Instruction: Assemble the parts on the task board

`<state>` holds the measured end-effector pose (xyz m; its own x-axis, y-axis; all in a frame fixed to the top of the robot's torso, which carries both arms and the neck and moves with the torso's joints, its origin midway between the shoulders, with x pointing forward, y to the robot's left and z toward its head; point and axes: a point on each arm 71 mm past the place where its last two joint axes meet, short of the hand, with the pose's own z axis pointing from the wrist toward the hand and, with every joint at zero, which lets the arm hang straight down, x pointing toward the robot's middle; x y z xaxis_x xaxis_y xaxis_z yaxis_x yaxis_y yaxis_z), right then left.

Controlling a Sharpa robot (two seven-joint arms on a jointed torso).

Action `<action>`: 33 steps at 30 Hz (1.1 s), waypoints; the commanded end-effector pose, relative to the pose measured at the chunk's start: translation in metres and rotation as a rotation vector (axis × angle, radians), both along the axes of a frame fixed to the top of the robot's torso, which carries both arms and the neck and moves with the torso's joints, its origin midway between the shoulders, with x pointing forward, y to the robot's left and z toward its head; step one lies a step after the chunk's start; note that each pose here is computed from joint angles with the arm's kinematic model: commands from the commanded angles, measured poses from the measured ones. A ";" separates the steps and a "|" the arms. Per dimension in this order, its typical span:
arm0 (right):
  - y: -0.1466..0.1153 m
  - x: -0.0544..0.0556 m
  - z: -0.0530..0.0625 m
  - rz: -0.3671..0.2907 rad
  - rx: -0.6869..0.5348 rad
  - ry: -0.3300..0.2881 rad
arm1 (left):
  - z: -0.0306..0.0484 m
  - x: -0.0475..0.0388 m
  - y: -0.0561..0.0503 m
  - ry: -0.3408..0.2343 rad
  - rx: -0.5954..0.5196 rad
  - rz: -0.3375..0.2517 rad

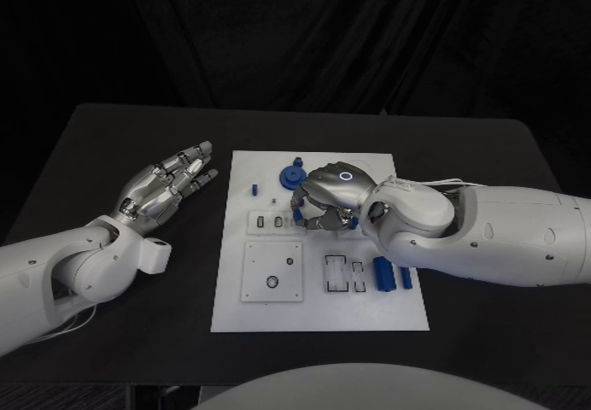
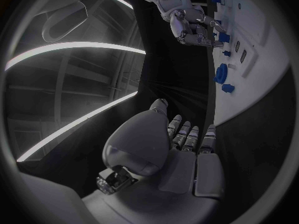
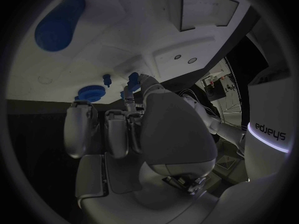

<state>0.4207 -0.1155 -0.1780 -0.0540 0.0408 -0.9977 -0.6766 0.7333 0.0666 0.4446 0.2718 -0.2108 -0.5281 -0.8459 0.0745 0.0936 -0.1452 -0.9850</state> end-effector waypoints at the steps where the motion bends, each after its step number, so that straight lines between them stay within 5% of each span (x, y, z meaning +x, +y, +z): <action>1: 0.000 0.000 -0.002 -0.024 -0.029 -0.009 | 0.0075 -0.0014 -0.001 -0.087 -0.063 -0.006; 33: 0.005 0.002 -0.013 -0.024 -0.099 -0.001 | 0.0070 -0.0009 -0.002 -0.083 -0.062 -0.009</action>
